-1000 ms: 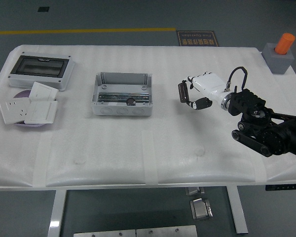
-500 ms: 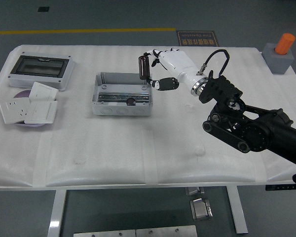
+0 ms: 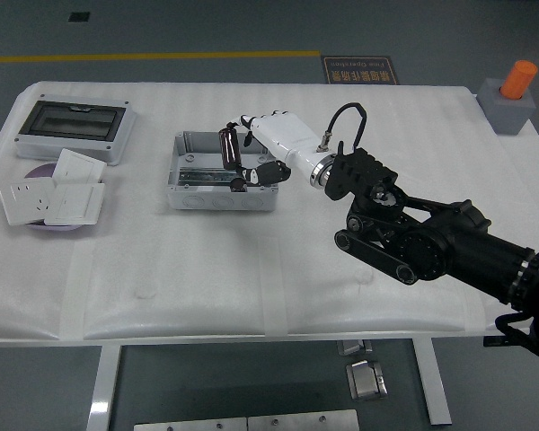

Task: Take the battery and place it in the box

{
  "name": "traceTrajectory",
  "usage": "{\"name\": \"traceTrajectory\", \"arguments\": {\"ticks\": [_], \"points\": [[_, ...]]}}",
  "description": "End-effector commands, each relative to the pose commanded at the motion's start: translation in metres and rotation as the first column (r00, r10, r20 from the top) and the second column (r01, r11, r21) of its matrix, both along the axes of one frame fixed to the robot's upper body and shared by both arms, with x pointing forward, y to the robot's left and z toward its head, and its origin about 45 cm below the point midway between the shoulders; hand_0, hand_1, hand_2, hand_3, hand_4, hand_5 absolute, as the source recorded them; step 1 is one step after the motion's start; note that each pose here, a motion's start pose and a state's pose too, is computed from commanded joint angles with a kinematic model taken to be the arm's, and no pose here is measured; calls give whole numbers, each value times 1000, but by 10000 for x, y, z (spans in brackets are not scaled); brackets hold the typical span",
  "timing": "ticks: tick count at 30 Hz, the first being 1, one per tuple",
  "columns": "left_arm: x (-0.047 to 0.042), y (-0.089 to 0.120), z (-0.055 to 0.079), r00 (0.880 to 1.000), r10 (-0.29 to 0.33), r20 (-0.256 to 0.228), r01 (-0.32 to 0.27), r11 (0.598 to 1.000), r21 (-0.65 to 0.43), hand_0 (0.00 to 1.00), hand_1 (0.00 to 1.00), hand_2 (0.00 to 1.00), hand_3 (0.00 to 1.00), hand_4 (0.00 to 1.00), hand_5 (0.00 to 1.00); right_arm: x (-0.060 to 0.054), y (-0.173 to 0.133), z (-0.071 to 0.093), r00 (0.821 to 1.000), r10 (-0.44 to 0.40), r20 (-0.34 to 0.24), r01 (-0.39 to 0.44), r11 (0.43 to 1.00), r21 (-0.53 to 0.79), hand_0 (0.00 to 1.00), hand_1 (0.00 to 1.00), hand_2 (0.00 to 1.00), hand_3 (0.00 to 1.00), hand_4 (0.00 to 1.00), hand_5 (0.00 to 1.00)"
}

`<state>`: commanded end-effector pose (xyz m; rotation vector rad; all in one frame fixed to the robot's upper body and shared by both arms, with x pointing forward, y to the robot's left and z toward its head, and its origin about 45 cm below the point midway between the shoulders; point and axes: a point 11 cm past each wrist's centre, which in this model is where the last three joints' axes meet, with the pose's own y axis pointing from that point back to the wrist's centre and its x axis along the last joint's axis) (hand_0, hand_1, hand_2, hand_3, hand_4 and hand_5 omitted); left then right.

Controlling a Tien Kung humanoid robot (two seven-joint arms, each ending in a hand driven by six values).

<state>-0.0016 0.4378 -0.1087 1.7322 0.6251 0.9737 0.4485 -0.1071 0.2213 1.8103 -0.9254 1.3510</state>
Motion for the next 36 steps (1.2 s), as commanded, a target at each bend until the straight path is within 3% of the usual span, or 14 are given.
{"name": "traceTrajectory", "arguments": {"ticks": [3,4,9,10,24,36], "points": [[4,2,1,1000,0,0,0,1000,0,598,621,450,624,574,509,33,-39,-14,1000,-12,-4,12,1000,-11,818,697,660,672,502,317],[5,3,1,1000,0,0,0,1000,0,598,621,450,624,576,506,38,-47,-18,1000,-14,-5,14,1000,-14,919,809,803,896,830,564],[3,-1,0,1000,-1,-1,1,1000,0,598,621,450,624,576,506,47,-67,-45,1000,-19,-10,19,1000,-24,919,809,803,896,830,564],[1,-1,0,1000,-1,-2,1,1000,0,598,622,450,625,578,507,46,-67,-48,1000,-19,-10,19,1000,-25,970,849,851,958,967,670],[-25,-4,-3,1000,-4,-9,4,1000,0,598,622,449,624,577,503,69,-219,-16,999,-52,-8,52,999,-1,983,858,860,968,998,708],[-187,-48,-22,999,20,-28,-20,1000,-5,598,621,449,622,578,498,-109,-1096,162,981,-184,57,179,980,83,982,851,845,952,998,713]]}}
